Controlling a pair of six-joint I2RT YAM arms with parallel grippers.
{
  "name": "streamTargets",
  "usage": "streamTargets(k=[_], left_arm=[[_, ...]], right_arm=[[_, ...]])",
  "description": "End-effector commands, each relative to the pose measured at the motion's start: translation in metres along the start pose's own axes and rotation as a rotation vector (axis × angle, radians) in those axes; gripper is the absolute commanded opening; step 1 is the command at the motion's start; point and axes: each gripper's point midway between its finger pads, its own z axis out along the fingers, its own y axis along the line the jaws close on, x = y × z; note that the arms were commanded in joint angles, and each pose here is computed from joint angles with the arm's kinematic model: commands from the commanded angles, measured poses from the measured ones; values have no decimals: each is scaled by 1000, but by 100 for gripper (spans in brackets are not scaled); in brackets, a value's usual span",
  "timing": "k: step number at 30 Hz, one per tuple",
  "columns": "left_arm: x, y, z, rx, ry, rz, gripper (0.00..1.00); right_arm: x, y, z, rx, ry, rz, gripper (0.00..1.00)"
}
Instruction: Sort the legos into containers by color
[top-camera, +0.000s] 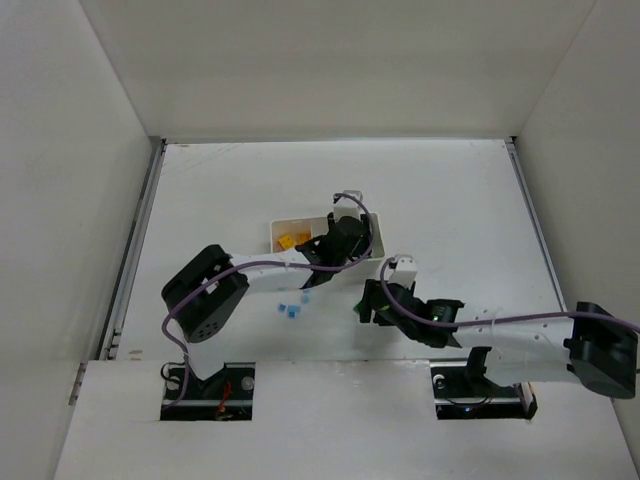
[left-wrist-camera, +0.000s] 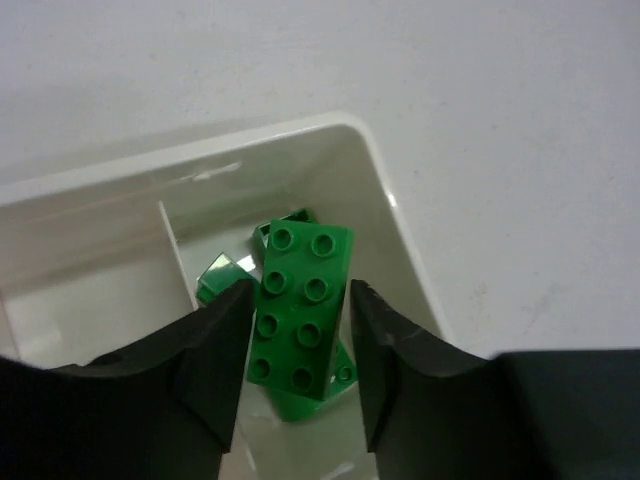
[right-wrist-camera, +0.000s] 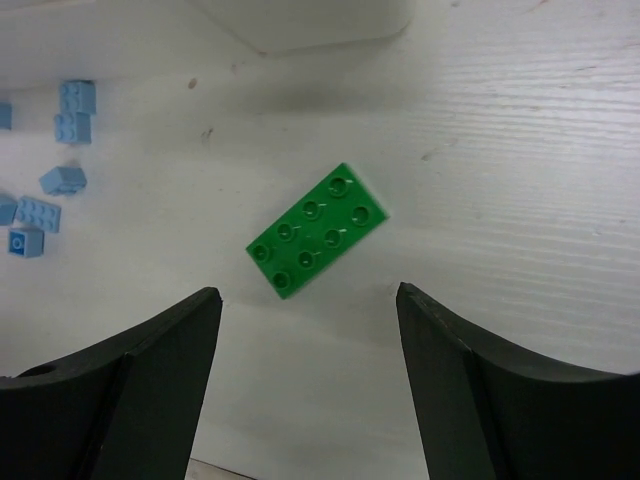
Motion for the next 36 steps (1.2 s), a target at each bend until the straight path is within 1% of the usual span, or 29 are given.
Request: streamTargets(k=[1,4,7,8,9,14,20,22,26,27,28,29,30,31,32,33,35,36], left_arm=[[-34,-9,-6,9,-64,-31,50],[-48,-5,-18,15,-93,-45,67],[-63,1,-38,26,-127,-70,80],[-69,4,-45,28,-138,-78,88],[-73,6,-52,31,-147,-85,100],[-110,14,-98,48,-242,-142,100],[-154,10,-158,140,-316,-220,100],[-167,10,-176,173,-336,-259,100],[-196,25,-204,181,-412,-352,100],[-203,30,-211,178,-428,-373,100],[-210,35,-217,172,-442,-396,100],[-216,41,-223,162,-457,-416,100],[-222,46,-227,155,-471,-435,100],[-226,52,-232,147,-484,-452,100],[-228,55,-234,141,-489,-466,100],[-230,58,-237,139,-493,-475,100],[-227,65,-236,120,-497,-479,100],[-225,71,-234,103,-499,-484,100]], right_arm=[[-11,20,2,-2,-28,27,77],[-5,22,13,26,-9,8,75],[-3,19,18,63,-4,-8,72],[-2,18,19,72,-3,-1,72],[-2,16,20,81,-4,2,71],[-1,10,29,119,7,7,71],[-6,7,38,146,4,27,69],[-7,3,44,161,14,28,67],[-9,-3,50,194,26,0,64],[-9,-5,50,201,29,3,60],[-6,-11,50,214,35,2,53],[-3,-16,50,225,40,-1,47],[0,-20,48,232,44,1,45],[2,-24,46,239,45,7,45],[4,-27,45,247,47,14,47],[4,-28,43,246,46,20,51],[2,-27,42,243,45,17,67],[0,-25,43,243,44,11,71]])
